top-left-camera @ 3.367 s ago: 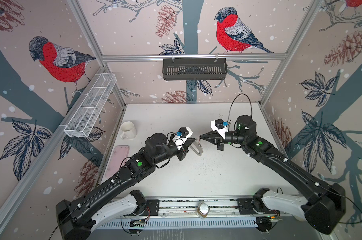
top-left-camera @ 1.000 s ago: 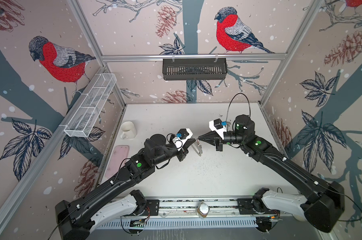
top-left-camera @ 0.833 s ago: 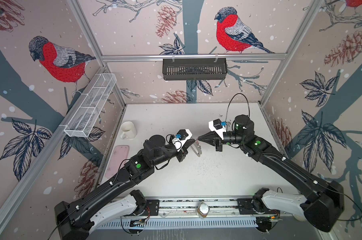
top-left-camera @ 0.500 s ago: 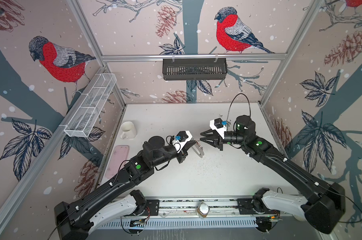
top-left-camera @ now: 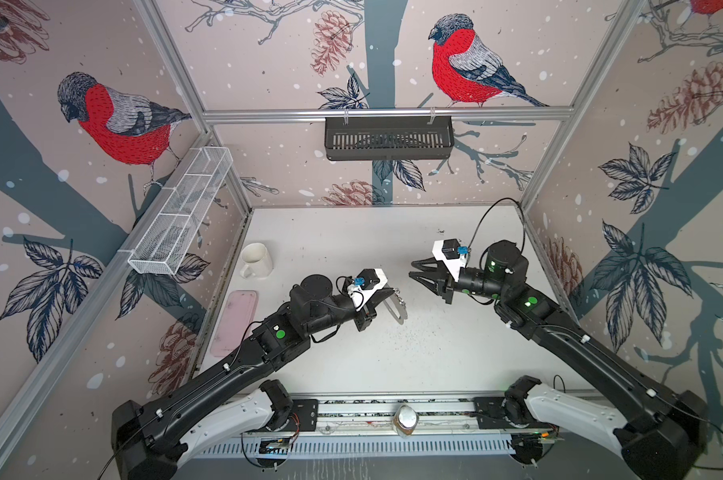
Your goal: Put the keys on the keyring
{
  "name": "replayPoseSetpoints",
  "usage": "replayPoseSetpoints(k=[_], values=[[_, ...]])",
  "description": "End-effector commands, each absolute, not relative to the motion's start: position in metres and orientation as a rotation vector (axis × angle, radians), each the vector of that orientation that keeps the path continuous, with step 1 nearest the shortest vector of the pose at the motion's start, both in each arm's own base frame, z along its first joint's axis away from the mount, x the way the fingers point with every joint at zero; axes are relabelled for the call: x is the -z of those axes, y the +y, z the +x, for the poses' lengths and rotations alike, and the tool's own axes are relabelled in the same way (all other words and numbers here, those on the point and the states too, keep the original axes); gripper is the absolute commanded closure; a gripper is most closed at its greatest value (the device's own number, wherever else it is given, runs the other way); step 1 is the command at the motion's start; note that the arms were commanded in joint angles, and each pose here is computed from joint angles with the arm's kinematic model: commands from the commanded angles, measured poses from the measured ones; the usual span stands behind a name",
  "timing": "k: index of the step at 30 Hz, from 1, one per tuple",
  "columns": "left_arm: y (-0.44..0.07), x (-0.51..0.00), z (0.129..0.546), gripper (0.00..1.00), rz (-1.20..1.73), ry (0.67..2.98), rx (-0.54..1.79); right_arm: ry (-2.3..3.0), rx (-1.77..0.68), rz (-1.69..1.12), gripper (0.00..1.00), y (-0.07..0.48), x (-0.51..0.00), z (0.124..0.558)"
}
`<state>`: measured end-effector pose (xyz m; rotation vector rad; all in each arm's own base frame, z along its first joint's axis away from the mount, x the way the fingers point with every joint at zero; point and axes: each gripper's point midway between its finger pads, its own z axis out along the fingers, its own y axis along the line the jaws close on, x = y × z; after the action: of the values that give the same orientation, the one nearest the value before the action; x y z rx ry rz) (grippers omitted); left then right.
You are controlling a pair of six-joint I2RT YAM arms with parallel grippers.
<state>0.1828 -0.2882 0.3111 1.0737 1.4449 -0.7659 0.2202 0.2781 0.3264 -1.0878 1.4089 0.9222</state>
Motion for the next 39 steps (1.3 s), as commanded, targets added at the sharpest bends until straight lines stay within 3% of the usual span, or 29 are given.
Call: replayPoseSetpoints(k=[1, 8, 13, 18, 39], values=[[-0.293, -0.336, 0.181, 1.0, 1.078, 1.325, 0.785, 1.362, -0.912, -1.062, 0.81, 0.279, -0.337, 0.221], [-0.294, -0.334, 0.187, 1.0, 1.126, 1.337, 0.881, 1.347, -0.941, -1.124, 0.85, 0.285, -0.329, 0.208], [-0.296, -0.332, 0.184, 1.0, 1.2, 1.333, 0.92, 1.367, -0.933, -1.118, 0.7, 0.287, -0.323, 0.208], [-0.299, -0.328, 0.18, 1.0, 1.264, 1.322, 0.989, 1.383, -0.938, -1.117, 0.68, 0.29, -0.315, 0.206], [-0.298, -0.321, 0.182, 1.0, 1.29, 1.322, 0.975, 1.356, -0.988, -1.124, 0.94, 0.282, -0.312, 0.183]])
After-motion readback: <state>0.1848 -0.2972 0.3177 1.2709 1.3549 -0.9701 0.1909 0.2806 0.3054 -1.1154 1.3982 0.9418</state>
